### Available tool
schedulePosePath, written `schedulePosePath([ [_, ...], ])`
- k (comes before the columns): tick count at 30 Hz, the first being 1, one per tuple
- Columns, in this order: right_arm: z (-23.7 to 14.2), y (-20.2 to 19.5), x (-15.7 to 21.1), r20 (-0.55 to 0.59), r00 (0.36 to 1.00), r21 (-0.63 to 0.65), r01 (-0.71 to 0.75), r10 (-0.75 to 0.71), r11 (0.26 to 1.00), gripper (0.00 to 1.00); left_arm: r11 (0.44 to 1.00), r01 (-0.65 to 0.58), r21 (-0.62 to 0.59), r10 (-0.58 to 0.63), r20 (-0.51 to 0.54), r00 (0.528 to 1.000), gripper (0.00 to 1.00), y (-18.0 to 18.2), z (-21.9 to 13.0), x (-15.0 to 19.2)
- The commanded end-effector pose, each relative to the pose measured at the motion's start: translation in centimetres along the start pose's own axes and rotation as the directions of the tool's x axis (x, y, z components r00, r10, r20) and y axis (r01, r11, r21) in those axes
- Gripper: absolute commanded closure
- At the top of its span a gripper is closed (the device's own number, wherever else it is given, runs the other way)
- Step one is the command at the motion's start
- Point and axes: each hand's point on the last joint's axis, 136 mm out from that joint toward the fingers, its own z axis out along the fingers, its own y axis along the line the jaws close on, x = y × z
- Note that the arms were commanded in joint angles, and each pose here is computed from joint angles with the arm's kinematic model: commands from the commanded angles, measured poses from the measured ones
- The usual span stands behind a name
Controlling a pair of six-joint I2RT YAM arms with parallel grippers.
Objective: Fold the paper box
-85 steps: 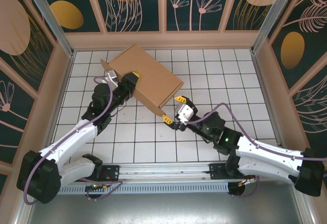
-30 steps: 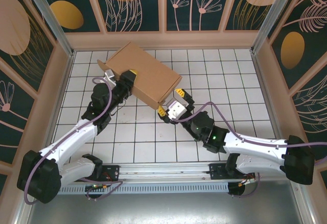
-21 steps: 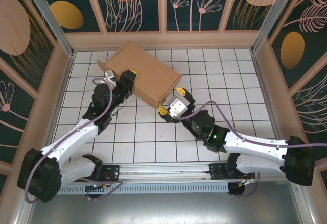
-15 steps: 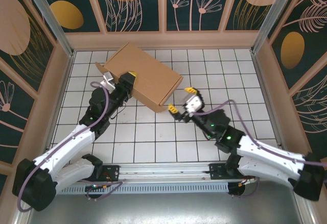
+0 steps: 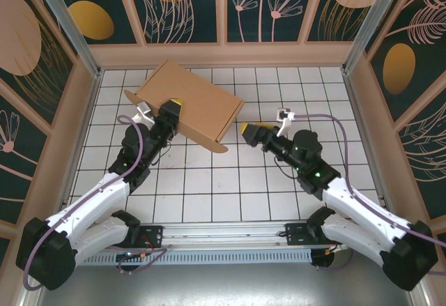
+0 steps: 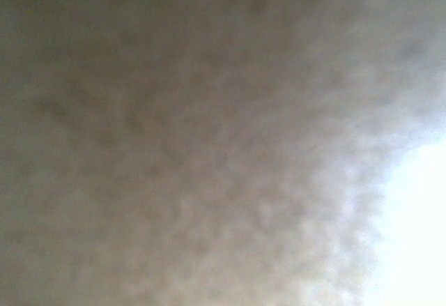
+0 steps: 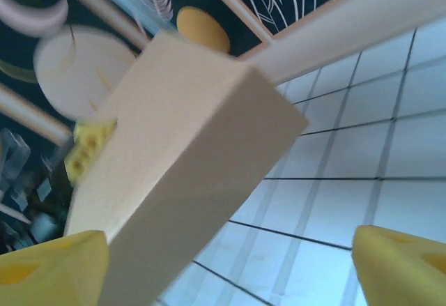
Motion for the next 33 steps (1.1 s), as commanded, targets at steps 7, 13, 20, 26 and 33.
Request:
schedulePosePath([
  [7, 2.3, 5.9, 0.9, -0.155, 0.935, -0.313, -0.353, 0.319, 0.882, 0.01, 0.994, 0.023, 0.103, -0.026, 0.035, 0.999, 0.60, -2.1, 0.0, -0.6],
  [13, 2.6, 5.8, 0.6, -0.131, 0.937, -0.368, -0.349, 0.323, 0.862, 0.01, 0.994, 0.022, 0.103, -0.027, 0.046, 0.999, 0.60, -2.0, 0.2, -0.8],
  [20, 4.4, 5.3, 0.9, -0.156, 0.939, -0.345, -0.344, 0.308, 0.873, 0.01, 0.994, 0.038, 0.099, -0.040, 0.010, 0.999, 0.61, -1.4, 1.0, -0.1],
  [26, 6.7, 5.0, 0.9, -0.196, 0.936, -0.323, -0.343, 0.292, 0.882, 0.07, 0.994, 0.027, 0.106, -0.028, 0.010, 1.000, 0.61, -1.4, 1.0, -0.1],
  [33, 8.3, 4.5, 1.6, -0.241, 0.919, -0.289, -0.375, 0.312, 0.881, 0.35, 0.994, 0.006, 0.105, -0.008, 0.015, 1.000, 0.60, -1.0, 1.1, -0.1],
])
